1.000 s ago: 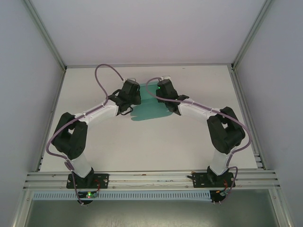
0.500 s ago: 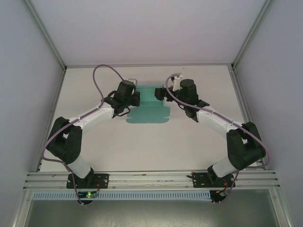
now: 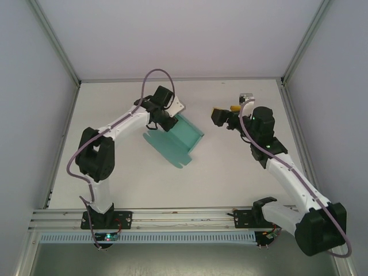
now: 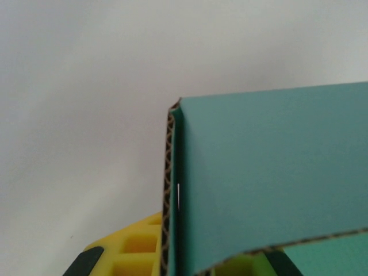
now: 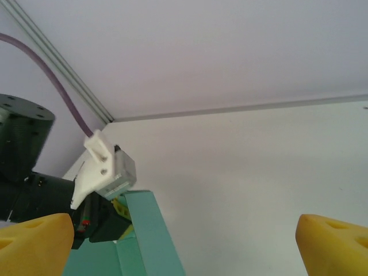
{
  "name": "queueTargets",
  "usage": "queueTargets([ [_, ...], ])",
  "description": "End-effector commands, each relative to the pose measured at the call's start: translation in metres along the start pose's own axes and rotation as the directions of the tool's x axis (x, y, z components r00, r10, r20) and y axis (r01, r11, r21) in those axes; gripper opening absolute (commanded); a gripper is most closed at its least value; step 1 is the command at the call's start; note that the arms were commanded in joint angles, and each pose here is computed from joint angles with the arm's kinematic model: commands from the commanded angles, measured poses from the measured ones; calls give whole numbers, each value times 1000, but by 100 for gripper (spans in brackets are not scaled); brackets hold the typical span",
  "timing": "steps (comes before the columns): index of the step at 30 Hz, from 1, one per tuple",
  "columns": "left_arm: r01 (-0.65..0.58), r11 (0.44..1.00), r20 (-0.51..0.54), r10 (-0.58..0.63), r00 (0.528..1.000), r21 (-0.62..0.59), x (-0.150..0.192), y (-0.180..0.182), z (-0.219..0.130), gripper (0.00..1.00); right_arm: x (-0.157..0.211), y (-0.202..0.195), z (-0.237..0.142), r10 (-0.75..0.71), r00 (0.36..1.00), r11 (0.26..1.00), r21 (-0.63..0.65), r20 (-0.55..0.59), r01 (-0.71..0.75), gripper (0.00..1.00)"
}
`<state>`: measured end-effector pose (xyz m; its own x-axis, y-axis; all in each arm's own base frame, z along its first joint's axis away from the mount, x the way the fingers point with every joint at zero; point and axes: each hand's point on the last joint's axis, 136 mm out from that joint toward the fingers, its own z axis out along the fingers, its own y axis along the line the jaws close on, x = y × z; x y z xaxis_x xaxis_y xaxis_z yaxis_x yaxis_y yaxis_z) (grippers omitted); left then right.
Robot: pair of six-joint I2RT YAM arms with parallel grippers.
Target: Assemble paper box
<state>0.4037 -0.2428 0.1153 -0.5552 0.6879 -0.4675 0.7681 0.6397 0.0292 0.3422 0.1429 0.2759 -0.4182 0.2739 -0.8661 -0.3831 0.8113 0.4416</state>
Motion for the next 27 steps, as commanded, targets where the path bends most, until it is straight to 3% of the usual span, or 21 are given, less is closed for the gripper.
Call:
queueTargets([
  [1, -270, 962, -265, 271, 925, 41, 44, -17, 11, 0, 39, -41, -16, 20, 992, 980, 200, -129, 6, 98],
  [3, -340, 940, -335, 332, 882, 38, 47, -16, 23, 0, 45, -54, -24, 36, 990, 966, 259, -139, 2, 98],
  [10, -432, 900, -405, 417, 814, 58, 36, -17, 58, 0, 62, -74, -32, 78, 985, 950, 312, -154, -26, 98],
  [12, -461, 886, -423, 439, 792, 56, 34, -15, 68, 8, 66, -76, -31, 83, 982, 949, 314, -168, -27, 98],
  [17, -461, 885, -395, 448, 802, 65, 15, -17, 65, 32, 73, -80, -28, 87, 976, 949, 314, -198, -21, 99],
  [21, -470, 879, -326, 468, 821, 81, -3, -26, 49, 45, 74, -78, -26, 78, 974, 956, 294, -211, -12, 99],
  [27, -479, 873, -281, 485, 828, 95, -10, -33, 39, 50, 74, -76, -24, 63, 973, 961, 276, -224, 1, 98],
])
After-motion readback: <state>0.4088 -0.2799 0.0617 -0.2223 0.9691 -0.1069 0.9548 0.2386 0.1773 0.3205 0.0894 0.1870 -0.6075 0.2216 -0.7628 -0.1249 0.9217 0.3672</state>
